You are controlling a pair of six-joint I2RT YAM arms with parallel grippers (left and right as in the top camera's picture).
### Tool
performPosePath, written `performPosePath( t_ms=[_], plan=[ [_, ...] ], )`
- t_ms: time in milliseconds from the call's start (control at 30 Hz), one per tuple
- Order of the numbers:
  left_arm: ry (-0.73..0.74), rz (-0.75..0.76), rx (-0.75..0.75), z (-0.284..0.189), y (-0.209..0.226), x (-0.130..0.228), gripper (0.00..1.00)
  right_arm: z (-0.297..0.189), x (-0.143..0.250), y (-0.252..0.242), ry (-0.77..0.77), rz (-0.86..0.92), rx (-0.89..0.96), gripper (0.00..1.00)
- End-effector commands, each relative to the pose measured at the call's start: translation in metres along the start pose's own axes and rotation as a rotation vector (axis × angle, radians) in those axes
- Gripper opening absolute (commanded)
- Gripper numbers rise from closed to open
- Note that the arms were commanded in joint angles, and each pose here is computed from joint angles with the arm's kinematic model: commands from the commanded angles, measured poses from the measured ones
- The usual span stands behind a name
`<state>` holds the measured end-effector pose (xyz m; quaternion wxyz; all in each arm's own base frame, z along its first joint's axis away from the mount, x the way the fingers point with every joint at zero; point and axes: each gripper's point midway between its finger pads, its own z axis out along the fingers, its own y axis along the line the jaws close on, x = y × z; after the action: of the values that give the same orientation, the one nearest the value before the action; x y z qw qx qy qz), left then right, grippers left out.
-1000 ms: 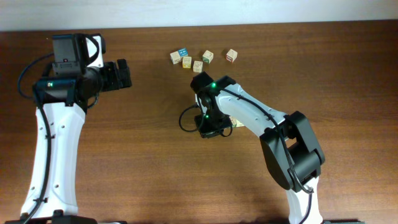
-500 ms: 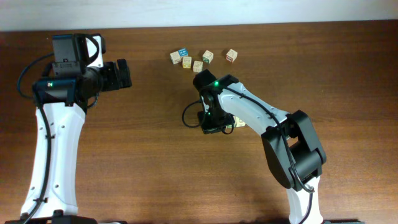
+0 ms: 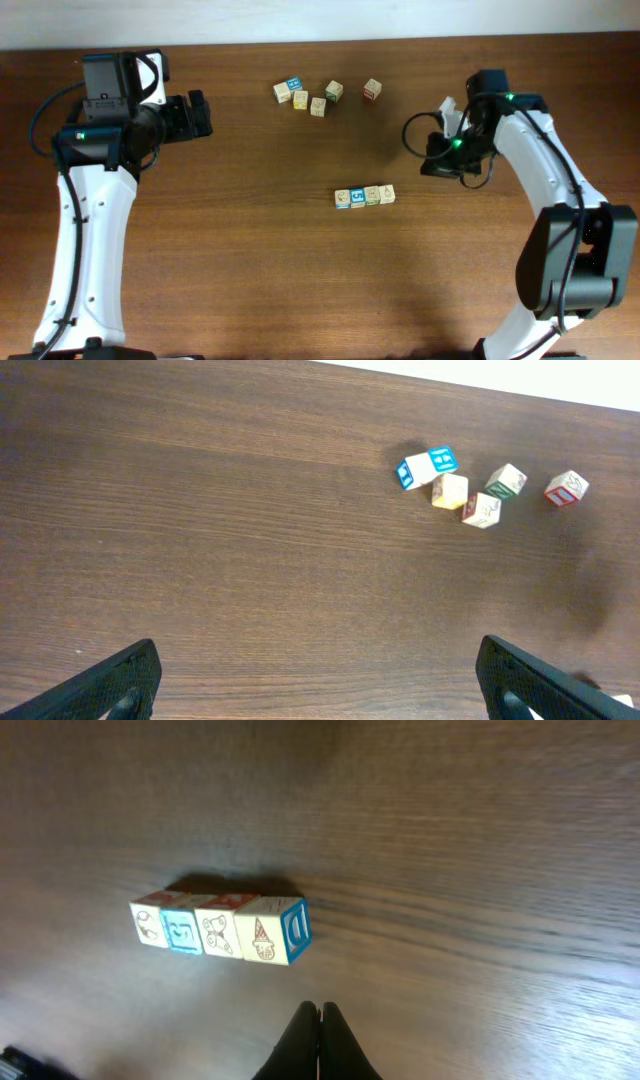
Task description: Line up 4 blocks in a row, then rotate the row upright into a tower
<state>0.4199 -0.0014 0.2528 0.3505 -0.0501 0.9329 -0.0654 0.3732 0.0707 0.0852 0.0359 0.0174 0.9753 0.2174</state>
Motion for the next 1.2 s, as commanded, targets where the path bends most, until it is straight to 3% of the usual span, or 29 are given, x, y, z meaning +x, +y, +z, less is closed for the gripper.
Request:
performPosePath(
  t_ms=[0, 33, 67, 100, 300, 367, 500, 700, 933, 1167],
  plan=[
    [0.006, -0.010, 0.080, -0.005, -0.015, 0.000, 0.99, 0.023, 0.009, 0.001, 0.024, -0.013, -0.061, 0.04],
    [0.032, -0.013, 0.126, -0.003, -0.023, 0.005, 0.95, 0.027, 0.011, -0.001, 0.024, -0.010, -0.060, 0.04],
    [0.069, -0.013, 0.194, 0.004, -0.036, 0.014, 0.52, 0.031, 0.012, -0.001, 0.020, -0.012, -0.072, 0.04],
    [0.140, -0.019, 0.242, 0.021, -0.052, 0.030, 0.00, 0.037, 0.013, -0.001, 0.013, -0.008, -0.087, 0.04],
    [0.519, 0.082, 0.315, 0.108, -0.141, 0.141, 0.00, 0.053, 0.017, -0.009, -0.002, 0.027, -0.087, 0.04],
    [0.668, 0.069, 0.352, 0.133, -0.170, 0.190, 0.00, 0.053, 0.016, -0.009, -0.005, 0.026, -0.088, 0.04],
    [0.814, -0.027, 0.342, 0.147, -0.190, 0.234, 0.00, 0.053, 0.018, -0.007, 0.001, 0.031, -0.087, 0.04],
    [0.777, -0.020, 0.429, 0.158, -0.207, 0.236, 0.00, 0.061, 0.021, -0.003, 0.015, 0.067, -0.024, 0.04],
    [0.861, -0.024, 0.392, 0.145, -0.204, 0.253, 0.00, 0.061, 0.020, -0.008, 0.010, 0.115, 0.004, 0.04],
    [0.821, -0.046, 0.360, 0.153, -0.208, 0.249, 0.00, 0.061, 0.016, -0.008, -0.006, 0.130, 0.005, 0.04]
  ],
)
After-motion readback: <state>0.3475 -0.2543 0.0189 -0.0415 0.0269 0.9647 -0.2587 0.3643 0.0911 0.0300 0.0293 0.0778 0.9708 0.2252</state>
